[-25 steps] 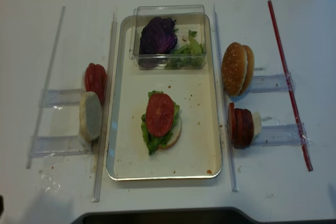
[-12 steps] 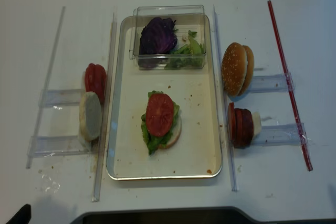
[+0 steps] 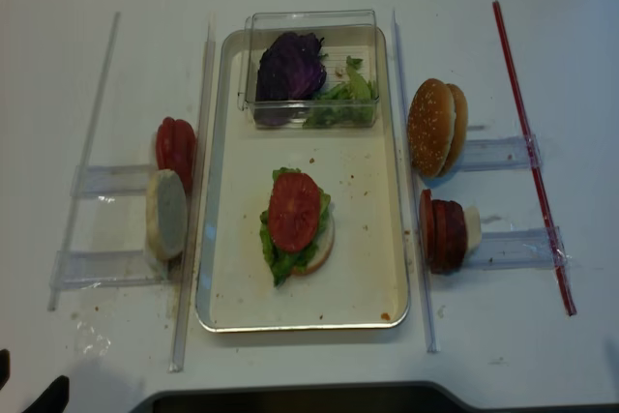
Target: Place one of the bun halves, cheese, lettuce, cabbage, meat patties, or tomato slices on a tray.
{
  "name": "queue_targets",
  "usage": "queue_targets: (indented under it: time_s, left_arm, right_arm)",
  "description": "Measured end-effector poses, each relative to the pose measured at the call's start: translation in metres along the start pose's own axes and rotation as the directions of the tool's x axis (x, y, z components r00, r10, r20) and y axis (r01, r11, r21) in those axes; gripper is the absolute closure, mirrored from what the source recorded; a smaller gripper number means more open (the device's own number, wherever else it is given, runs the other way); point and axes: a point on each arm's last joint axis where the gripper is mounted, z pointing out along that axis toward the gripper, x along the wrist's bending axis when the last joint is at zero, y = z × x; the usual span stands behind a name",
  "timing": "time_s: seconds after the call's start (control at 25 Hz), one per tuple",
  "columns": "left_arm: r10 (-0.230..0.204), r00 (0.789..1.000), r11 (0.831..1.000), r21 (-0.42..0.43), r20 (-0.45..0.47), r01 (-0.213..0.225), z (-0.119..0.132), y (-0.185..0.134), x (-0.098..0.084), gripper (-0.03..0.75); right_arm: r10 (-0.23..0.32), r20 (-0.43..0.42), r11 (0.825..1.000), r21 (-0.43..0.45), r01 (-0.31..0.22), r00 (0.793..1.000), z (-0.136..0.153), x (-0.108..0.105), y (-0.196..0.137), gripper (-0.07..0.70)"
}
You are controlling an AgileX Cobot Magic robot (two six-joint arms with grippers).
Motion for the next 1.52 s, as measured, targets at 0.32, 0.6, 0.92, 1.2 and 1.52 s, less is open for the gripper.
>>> queue_targets:
  time_s: [0.32,0.6,0.92,1.2,1.52]
  left_arm:
    - [0.022,1.000,1.000,0.000,0.004,-0.022,0.0000,0.0000,-0.0004,0.314]
    - [0.025,1.000,1.000,0.000,0.002,-0.025,0.0000,0.0000,-0.0002,0.314]
    - [0.009,1.000,1.000,0.003,-0.019,-0.009,0.0004,-0.0004,0.0018,0.314]
    - [0.009,1.000,1.000,0.003,-0.019,-0.009,0.0004,-0.0004,0.0018,0.314]
    - [-0.025,0.998,1.000,0.005,-0.062,0.025,0.0003,-0.0004,0.0016,0.314]
  right_arm:
    - [0.000,0.000,1.000,0.000,0.000,1.000,0.0000,0.0000,0.0000,0.177]
    - [0.000,0.000,1.000,0.000,0.000,1.000,0.0000,0.0000,0.0000,0.177]
    - [0.000,0.000,1.000,0.000,0.000,1.000,0.0000,0.0000,0.0000,0.178]
    - [0.003,0.000,1.000,0.000,-0.003,1.000,0.0000,0.0000,0.0000,0.177]
    - [0.003,0.000,1.000,0.000,-0.003,1.000,0.0000,0.0000,0.0000,0.178]
